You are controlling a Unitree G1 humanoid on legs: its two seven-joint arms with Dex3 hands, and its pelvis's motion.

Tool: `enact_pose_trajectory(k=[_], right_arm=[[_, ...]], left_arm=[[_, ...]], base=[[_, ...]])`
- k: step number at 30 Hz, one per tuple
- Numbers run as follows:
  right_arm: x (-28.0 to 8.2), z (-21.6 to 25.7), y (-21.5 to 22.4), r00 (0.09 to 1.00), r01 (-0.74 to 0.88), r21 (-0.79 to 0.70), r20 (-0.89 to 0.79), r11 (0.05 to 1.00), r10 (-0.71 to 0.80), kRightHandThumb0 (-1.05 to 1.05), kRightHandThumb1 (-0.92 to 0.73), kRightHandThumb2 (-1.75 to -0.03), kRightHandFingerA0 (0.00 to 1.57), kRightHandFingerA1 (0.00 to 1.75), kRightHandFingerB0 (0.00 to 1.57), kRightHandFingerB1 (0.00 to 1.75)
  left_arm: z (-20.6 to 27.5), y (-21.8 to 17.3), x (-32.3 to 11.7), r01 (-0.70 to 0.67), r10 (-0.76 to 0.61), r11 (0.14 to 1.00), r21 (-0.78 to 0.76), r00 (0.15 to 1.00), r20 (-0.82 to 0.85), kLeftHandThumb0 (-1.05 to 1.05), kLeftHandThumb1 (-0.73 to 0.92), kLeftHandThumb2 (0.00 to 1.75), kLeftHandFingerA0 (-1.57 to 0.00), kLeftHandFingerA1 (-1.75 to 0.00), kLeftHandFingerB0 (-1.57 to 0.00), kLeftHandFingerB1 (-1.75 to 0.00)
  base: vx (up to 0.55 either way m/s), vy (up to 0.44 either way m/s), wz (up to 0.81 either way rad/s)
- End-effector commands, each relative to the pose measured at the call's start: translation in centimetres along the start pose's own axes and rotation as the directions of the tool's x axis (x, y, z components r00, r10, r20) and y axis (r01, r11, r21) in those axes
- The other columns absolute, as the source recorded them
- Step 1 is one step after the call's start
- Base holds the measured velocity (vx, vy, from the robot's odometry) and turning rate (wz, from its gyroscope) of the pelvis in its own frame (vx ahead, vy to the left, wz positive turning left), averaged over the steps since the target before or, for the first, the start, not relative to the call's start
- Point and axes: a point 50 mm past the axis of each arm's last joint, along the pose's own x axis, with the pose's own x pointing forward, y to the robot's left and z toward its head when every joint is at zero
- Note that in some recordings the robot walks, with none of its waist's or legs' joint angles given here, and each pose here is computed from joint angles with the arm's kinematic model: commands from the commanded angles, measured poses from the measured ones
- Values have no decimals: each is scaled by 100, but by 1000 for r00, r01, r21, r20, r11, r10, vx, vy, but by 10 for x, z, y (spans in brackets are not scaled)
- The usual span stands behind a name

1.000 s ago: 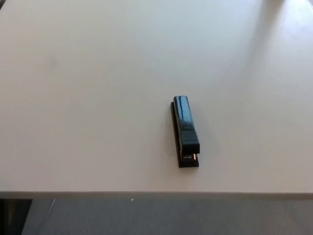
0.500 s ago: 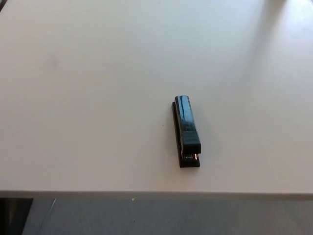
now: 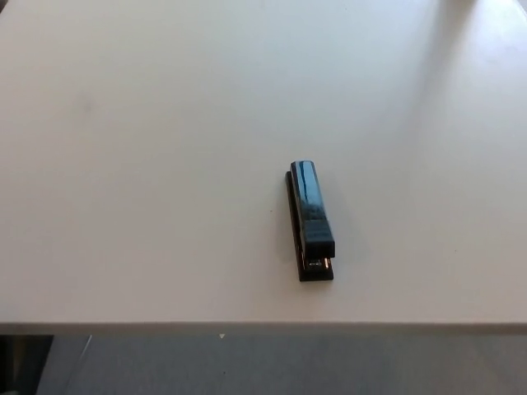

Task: The robot uses its right hand to press on the stapler that is in the middle of the desk

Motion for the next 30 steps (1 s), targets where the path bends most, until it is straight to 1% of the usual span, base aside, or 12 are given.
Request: enact_pose_trajectory(k=[1, 2, 3, 4, 5, 6, 7, 8, 13, 16, 25, 30], right_arm=[[51, 143, -5, 872, 251, 233, 367, 939, -324, -41, -86, -66, 103, 121, 75, 67], [51, 143, -4, 872, 253, 233, 365, 939, -325, -41, -86, -66, 103, 121, 75, 67], [50, 154, -1, 856, 212, 280, 409, 936, -316, -37, -85, -65, 109, 110, 77, 76], [50, 167, 4, 847, 195, 304, 428, 933, -316, -39, -86, -66, 120, 91, 73, 73], [51, 190, 13, 836, 193, 316, 443, 929, -324, -39, -87, -67, 124, 88, 69, 73], [50, 201, 17, 822, 166, 333, 474, 928, -317, -37, -87, -67, 129, 85, 70, 85], [48, 218, 24, 797, 117, 366, 520, 923, -307, -36, -68, -107, 120, 102, 76, 91], [46, 240, 34, 786, 79, 391, 542, 917, -299, -41, -83, -65, 133, 86, 70, 103], [32, 290, 66, 752, -71, 402, 623, 913, -215, -35, -84, -66, 129, 84, 77, 67], [14, 319, 101, 766, -233, 446, 631, 864, -119, -26, -82, -65, 128, 89, 69, 92], [-59, 351, 216, 660, -617, 288, 696, 732, 282, -6, -79, -66, 133, 69, 80, 76], [-80, 308, 236, 566, -691, 159, 726, 705, 391, -12, -81, -64, 132, 89, 79, 90]], left_arm=[[2, 19, -5, -28, 28, 1000, 4, 999, 38, -82, 72, 107, -7, -44, -15, -44], [2, 19, -5, -28, 28, 1000, 5, 999, 39, -82, 72, 107, -7, -44, -15, -44], [2, 19, -5, -31, 31, 999, 8, 999, 38, -78, 90, 67, -14, -32, -17, -28], [2, 19, -5, -31, 31, 999, 8, 999, 38, -76, 70, 106, -4, -44, -11, -43], [2, 19, -5, -30, 29, 1000, 11, 999, 37, -82, 73, 107, -6, -43, -14, -44], [3, 19, -5, -31, 30, 999, 15, 999, 37, -37, 48, 108, -2, -50, 0, -46], [3, 20, -5, -32, 31, 999, 20, 999, 39, -37, 47, 107, -2, -50, 0, -46], [4, 20, -4, -31, 30, 999, 20, 999, 43, -37, 47, 107, -2, -50, 0, -46], [6, 21, -3, -32, 31, 999, 20, 998, 48, -36, 48, 108, -2, -50, 0, -46], [8, 20, -2, -29, 28, 999, 19, 998, 48, -36, 49, 108, -1, -49, 0, -46], [11, 19, 0, -37, 35, 999, 28, 998, 54, -37, 47, 107, -2, -49, 0, -45], [15, 16, 2, -12, 10, 999, 34, 998, 69, -37, 48, 108, -1, -49, 0, -46]], base=[[0, 0, 0], [0, 0, 0], [0, 0, 0], [0, 0, 0], [0, 0, 0], [0, 0, 0], [0, 0, 0], [0, 0, 0], [0, 0, 0], [0, 0, 0], [0, 0, 0], [0, 0, 0]])
